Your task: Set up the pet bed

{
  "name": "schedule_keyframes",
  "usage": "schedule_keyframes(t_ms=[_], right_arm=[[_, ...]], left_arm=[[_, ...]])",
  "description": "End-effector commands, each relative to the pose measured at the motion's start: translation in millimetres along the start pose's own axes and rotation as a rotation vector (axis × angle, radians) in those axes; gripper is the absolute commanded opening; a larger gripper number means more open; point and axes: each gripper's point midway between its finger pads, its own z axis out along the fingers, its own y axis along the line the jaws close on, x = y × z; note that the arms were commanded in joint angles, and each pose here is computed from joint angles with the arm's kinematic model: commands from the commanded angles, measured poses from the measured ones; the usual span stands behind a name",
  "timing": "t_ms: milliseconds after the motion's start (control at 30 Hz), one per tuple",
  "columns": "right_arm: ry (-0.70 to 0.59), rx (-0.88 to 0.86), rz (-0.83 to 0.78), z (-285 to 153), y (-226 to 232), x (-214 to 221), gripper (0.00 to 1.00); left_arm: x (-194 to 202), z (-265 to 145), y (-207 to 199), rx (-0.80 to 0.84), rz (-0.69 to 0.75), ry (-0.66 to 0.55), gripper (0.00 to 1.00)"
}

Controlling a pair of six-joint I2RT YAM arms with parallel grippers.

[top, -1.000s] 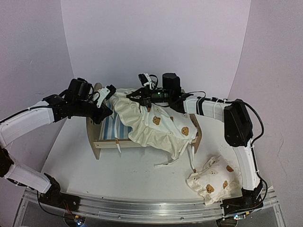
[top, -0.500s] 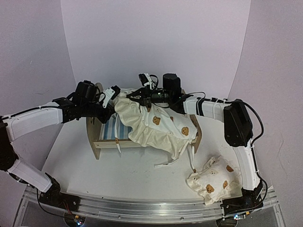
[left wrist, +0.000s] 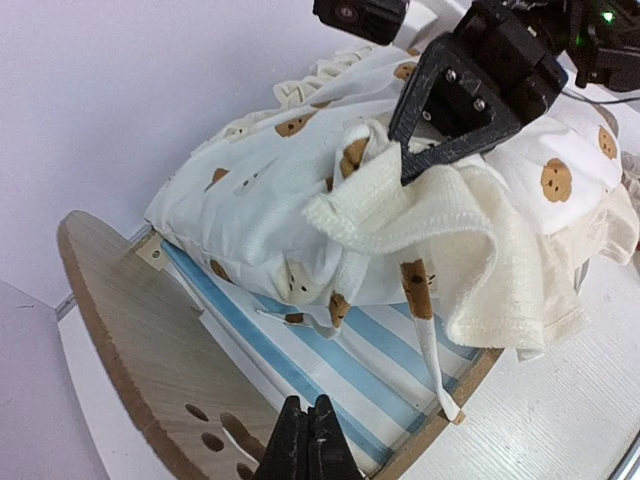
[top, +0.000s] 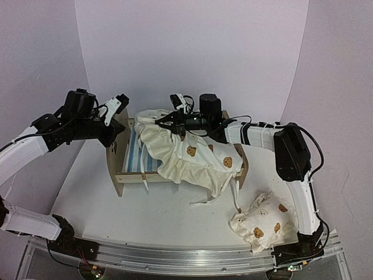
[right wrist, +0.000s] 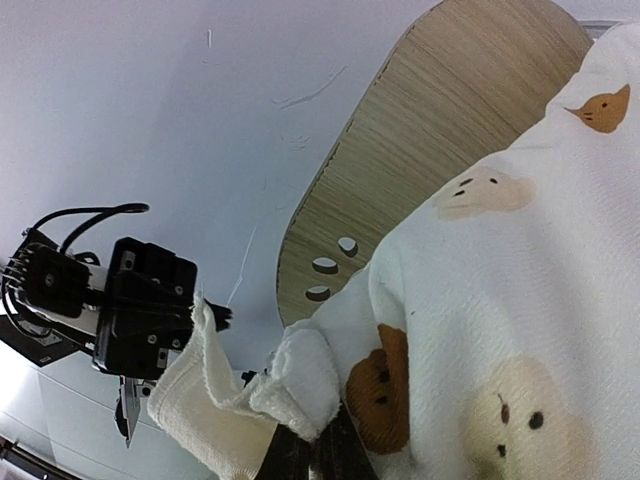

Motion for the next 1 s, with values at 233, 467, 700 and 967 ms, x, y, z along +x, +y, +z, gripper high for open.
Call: schedule_keyframes(t_ms=[233, 467, 700, 967], right_arm=[[-0.064, -0.038, -0.071, 5.1, 30.4, -18.6, 0.00], [-0.089, -0.030, -0.048, 3.1, 29.6, -26.6, 0.00], [-0.088, -0.036, -0.054, 1.8, 33.3, -25.8, 0.00], [-0.084, -0.050, -0.063, 2.1, 37.9, -27.0, 0.00]], left_arm=[[-17.2, 5.1, -18.3, 0.096, -0.139, -0.218, 0.28], [0.4, 42.2, -18.5, 0.076, -0.039, -0.161, 0.19], [4.3, 61.4, -0.2, -0.025, -0.055, -0.159, 0.19], [1.3, 74.2, 16.4, -0.106, -0.090, -0.157, 0.18]])
